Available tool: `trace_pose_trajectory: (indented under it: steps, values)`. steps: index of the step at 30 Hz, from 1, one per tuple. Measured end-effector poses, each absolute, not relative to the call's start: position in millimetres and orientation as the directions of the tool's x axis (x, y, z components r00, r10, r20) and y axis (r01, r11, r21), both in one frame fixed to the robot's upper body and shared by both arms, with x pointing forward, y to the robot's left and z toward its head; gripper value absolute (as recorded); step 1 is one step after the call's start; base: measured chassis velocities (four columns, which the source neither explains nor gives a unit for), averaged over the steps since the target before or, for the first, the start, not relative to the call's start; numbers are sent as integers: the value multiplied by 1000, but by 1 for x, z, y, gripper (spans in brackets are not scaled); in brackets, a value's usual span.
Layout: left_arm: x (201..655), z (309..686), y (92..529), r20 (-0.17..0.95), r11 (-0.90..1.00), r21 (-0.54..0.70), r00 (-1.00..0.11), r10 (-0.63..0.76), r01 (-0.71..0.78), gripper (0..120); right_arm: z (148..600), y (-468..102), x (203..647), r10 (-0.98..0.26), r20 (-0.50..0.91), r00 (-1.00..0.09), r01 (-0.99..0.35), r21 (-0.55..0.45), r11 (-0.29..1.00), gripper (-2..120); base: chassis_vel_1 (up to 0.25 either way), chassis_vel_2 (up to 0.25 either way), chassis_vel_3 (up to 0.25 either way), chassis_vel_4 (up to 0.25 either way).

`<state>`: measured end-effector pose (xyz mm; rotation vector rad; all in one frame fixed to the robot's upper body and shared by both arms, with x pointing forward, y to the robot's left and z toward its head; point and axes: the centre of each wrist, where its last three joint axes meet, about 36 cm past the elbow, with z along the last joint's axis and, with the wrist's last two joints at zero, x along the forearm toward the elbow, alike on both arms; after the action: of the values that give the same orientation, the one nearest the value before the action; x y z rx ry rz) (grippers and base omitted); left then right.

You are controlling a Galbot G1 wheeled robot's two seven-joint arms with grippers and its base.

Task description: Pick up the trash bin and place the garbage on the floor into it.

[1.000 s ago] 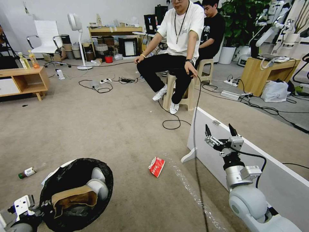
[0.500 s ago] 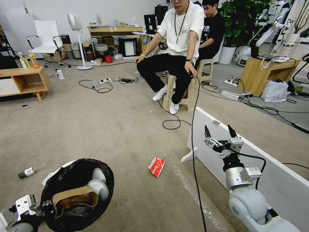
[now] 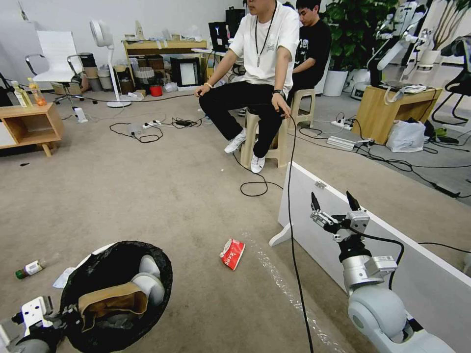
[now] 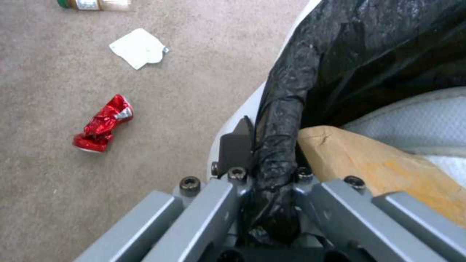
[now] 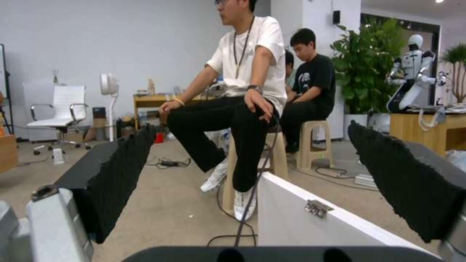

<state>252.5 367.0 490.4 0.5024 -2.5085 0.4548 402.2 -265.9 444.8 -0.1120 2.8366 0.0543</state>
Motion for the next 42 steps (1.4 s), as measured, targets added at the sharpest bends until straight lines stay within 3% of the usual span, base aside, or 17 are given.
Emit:
trace_pose_trajectory:
  steps: [42]
  values:
    - [252, 487, 365, 571, 879, -215, -785, -241, -426, 1, 437, -265, 403, -106, -308, -945, -119, 24, 993, 100, -45, 47, 44, -44]
